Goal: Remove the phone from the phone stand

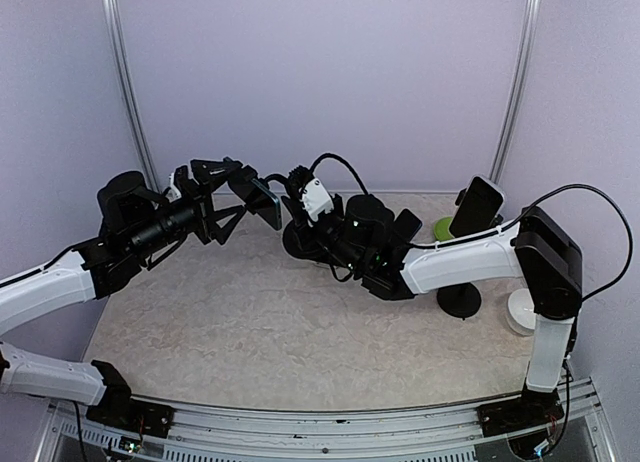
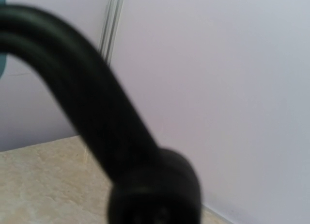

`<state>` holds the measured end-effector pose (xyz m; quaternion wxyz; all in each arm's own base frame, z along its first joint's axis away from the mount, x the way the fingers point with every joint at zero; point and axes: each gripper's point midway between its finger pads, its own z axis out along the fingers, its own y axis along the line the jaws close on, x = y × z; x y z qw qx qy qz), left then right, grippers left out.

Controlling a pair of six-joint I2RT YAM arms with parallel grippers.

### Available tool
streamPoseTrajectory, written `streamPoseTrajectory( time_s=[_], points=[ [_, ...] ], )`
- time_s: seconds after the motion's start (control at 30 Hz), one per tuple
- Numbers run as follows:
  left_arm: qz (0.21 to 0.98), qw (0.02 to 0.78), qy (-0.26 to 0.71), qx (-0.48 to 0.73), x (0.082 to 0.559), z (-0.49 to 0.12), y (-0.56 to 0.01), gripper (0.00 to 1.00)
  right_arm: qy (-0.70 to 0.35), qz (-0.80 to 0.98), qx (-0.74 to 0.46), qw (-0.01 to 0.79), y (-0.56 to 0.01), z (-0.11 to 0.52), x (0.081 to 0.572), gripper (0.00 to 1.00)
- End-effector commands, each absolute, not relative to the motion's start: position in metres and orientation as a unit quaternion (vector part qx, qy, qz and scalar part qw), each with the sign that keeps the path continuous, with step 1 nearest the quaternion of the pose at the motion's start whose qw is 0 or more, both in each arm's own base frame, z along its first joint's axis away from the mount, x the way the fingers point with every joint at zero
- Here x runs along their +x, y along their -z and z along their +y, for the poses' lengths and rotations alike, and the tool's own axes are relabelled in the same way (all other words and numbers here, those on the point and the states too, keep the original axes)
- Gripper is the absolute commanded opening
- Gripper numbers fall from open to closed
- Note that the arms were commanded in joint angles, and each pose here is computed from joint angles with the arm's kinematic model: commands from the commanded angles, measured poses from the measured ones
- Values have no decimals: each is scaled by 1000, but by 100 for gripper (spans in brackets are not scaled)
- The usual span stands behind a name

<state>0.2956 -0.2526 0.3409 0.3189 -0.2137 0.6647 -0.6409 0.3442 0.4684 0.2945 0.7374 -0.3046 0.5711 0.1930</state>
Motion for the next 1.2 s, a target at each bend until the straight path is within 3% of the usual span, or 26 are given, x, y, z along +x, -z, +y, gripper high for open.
streamPoseTrajectory(
  time_s=[0.0,0.4,0.93,1.17],
  points=[
    [645,323,670,-174,293,-262,-361,99,-257,500,-243,790,-379,461,327,0],
    [612,344,697,-150,286,-258,-377,99,-238,543,-202,780,-377,463,348,0],
    [648,340,672,-116,291,-276,-377,99,-206,562,-214,772,-363,470,356,0],
    [638,357,664,-154,299,-256,-375,99,-223,539,-228,779,-367,469,345,0]
  ],
)
